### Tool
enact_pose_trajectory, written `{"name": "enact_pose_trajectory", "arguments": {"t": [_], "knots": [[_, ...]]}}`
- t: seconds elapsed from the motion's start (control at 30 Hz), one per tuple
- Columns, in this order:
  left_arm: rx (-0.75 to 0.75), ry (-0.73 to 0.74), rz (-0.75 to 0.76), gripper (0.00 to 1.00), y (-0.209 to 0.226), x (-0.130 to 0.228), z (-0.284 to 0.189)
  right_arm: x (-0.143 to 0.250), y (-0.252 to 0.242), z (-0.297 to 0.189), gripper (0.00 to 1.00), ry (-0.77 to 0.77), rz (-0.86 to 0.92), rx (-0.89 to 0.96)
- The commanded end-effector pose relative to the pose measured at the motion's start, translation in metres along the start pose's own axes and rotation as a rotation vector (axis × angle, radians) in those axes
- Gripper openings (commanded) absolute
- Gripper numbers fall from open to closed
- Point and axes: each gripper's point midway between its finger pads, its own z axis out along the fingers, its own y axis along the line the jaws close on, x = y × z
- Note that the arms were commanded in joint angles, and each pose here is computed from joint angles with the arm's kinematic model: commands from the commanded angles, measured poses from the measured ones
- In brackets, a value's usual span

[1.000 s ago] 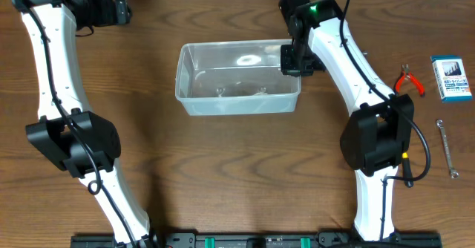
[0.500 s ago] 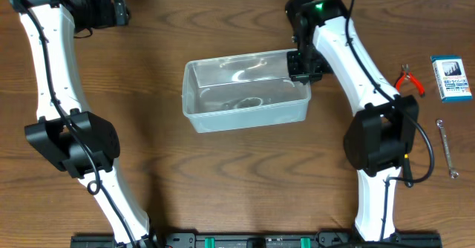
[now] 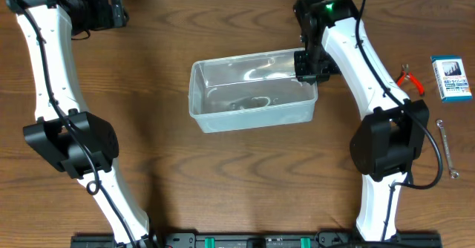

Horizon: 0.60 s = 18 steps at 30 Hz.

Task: Pack container
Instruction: 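Push the container further right with the right gripper on its wall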

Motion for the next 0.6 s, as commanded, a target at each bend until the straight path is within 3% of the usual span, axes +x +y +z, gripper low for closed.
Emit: {"name": "enact_pose_trajectory", "arguments": {"t": [0.0, 0.57], "knots": [[0.006, -0.018, -0.001, 0.98, -0.001, -0.004, -0.007, 0.006, -0.002, 0.002, 0.01, 0.012, 0.013, -0.022], [0.006, -0.018, -0.001, 0.98, -0.001, -0.004, -0.007, 0.024, -0.008, 0.051, 0.01, 0.093, 0.025, -0.014]]}}
